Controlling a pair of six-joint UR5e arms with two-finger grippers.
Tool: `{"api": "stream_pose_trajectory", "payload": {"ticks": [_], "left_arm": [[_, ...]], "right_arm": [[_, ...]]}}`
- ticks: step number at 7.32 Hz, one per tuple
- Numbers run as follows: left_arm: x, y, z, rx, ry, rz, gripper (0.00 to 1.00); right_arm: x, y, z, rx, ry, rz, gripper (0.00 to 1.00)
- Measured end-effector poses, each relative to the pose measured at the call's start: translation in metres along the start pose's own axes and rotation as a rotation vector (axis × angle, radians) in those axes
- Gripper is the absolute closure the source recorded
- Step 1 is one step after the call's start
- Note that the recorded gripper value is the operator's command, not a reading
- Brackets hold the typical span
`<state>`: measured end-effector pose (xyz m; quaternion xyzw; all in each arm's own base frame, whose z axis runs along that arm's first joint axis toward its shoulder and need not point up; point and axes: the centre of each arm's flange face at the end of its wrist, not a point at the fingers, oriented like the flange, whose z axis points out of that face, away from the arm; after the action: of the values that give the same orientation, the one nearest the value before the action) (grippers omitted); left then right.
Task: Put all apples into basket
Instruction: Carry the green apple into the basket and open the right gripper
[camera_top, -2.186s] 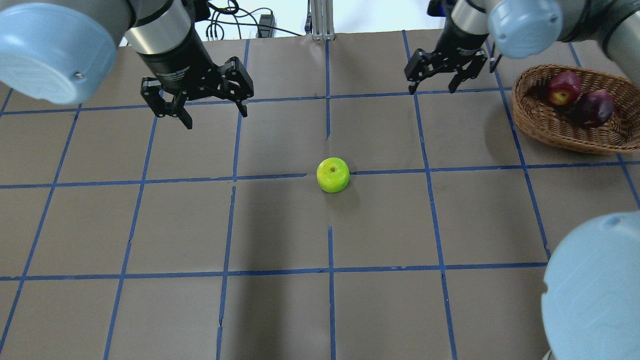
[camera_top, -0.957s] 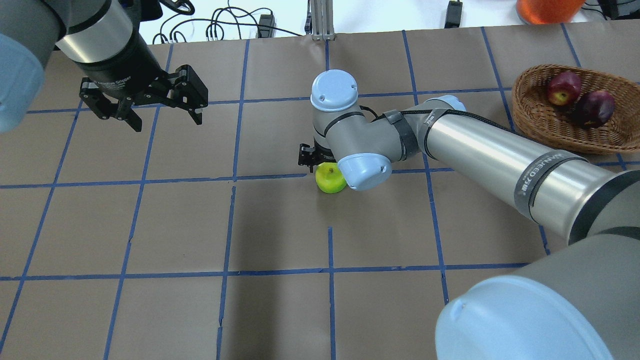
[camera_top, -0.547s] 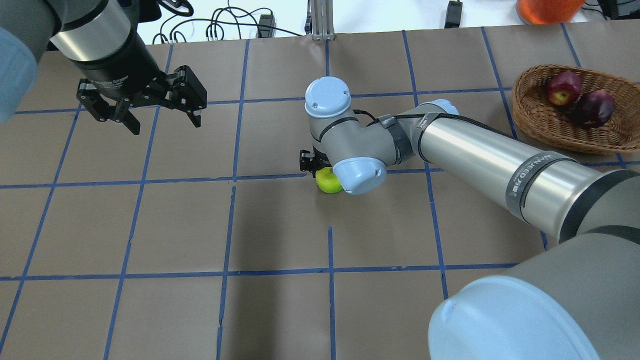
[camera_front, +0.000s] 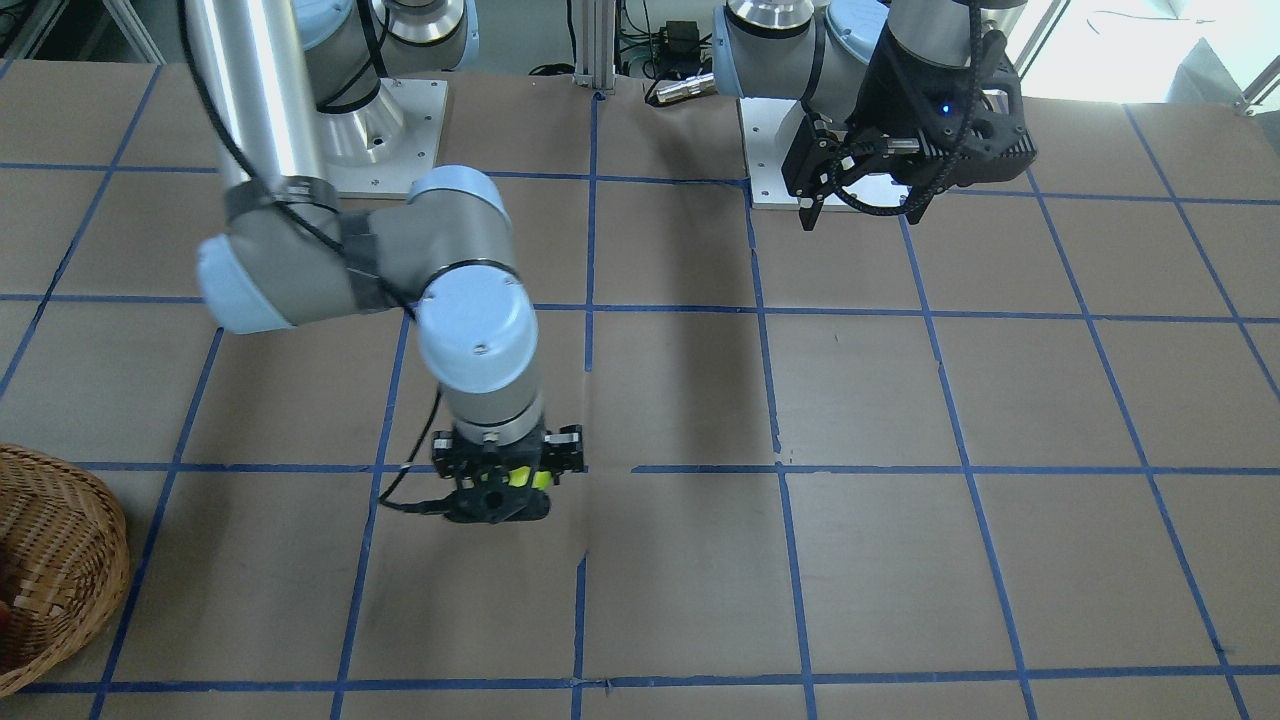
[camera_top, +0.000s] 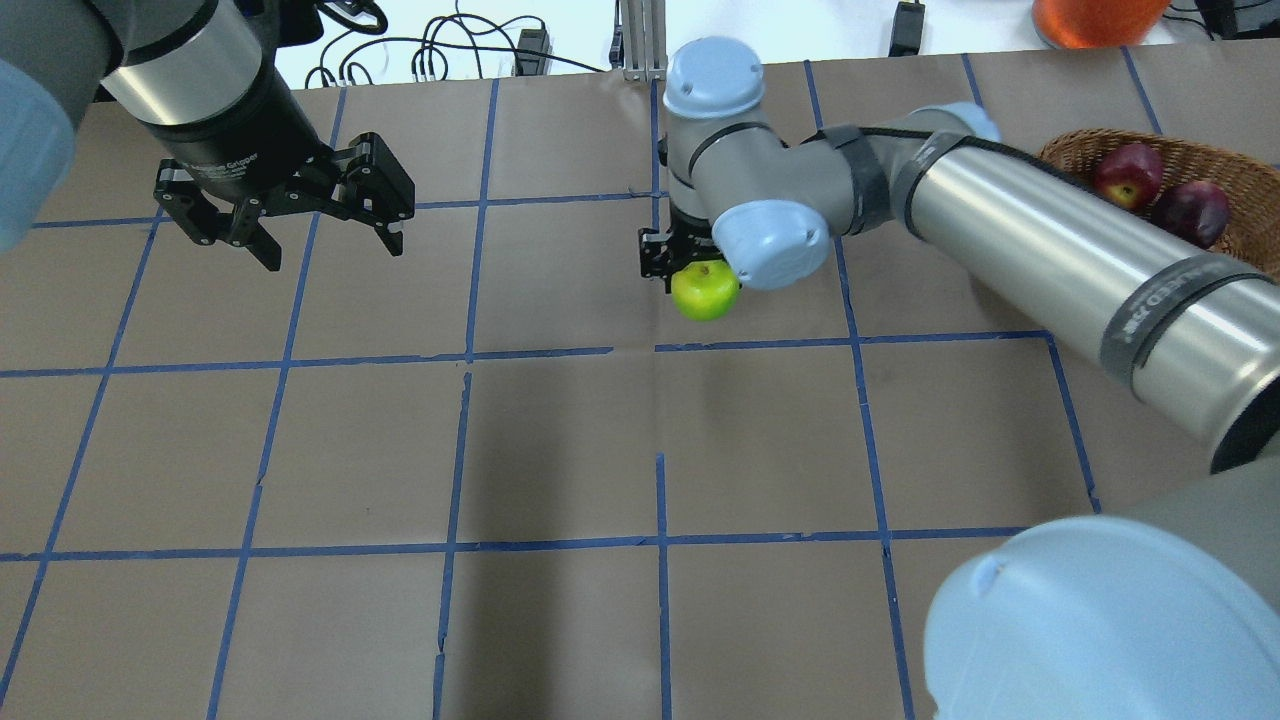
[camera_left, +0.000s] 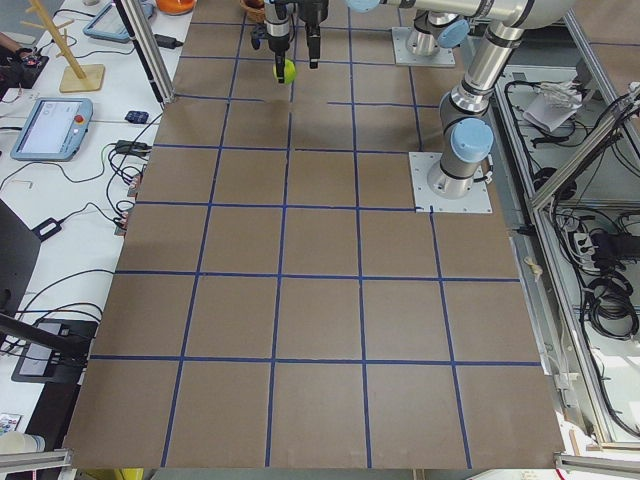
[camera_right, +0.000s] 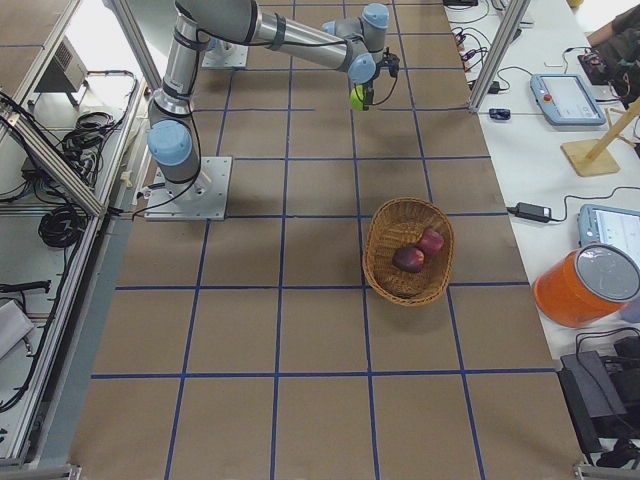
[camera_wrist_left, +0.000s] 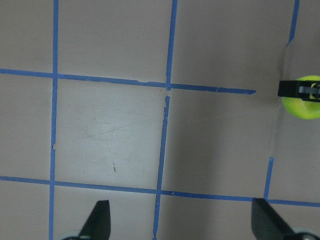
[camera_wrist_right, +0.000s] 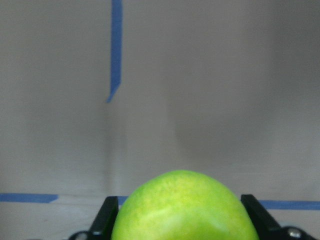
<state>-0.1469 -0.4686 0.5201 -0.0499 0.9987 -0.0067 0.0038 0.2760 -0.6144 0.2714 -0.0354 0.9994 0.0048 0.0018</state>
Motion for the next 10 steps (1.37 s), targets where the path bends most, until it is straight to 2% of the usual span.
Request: {"api": "stream_pose_trajectory", "payload": {"ticks": [1, 2, 4, 5, 6, 7, 9, 10], "left_arm": [[0.0, 0.0, -0.001, 0.001, 0.0, 0.0, 0.0], [0.0, 0.0, -0.001, 0.002, 0.001, -0.001, 0.0], [0.0, 0.001, -0.002, 0.004, 0.0, -0.001, 0.0], [-0.001, 0.001, -0.002, 0.004, 0.0, -0.001, 0.0], [-0.001, 0.001, -0.002, 0.005, 0.0, -0.001, 0.0], [0.0, 0.001, -0.003, 0.006, 0.0, -0.001, 0.0], [-0.001, 0.001, -0.003, 0.007, 0.0, -0.002, 0.0], [-0.001, 0.001, -0.004, 0.007, 0.0, -0.001, 0.0]], "right_arm": [[0.073, -0.026, -0.025, -0.026, 0.001, -0.058, 1.0], [0.163, -0.045, -0.044, -0.03, 0.0, -0.103, 1.0], [0.335, -0.052, -0.055, -0.015, 0.006, -0.18, 1.0], [0.39, -0.049, -0.043, -0.011, 0.008, -0.201, 0.74], [0.426, -0.049, -0.022, -0.007, 0.01, -0.216, 0.27], [0.447, -0.05, -0.004, -0.007, 0.009, -0.225, 0.0], [0.461, -0.05, 0.008, -0.01, 0.008, -0.224, 0.0], [0.461, -0.051, -0.003, -0.002, 0.015, -0.222, 0.0]]}}
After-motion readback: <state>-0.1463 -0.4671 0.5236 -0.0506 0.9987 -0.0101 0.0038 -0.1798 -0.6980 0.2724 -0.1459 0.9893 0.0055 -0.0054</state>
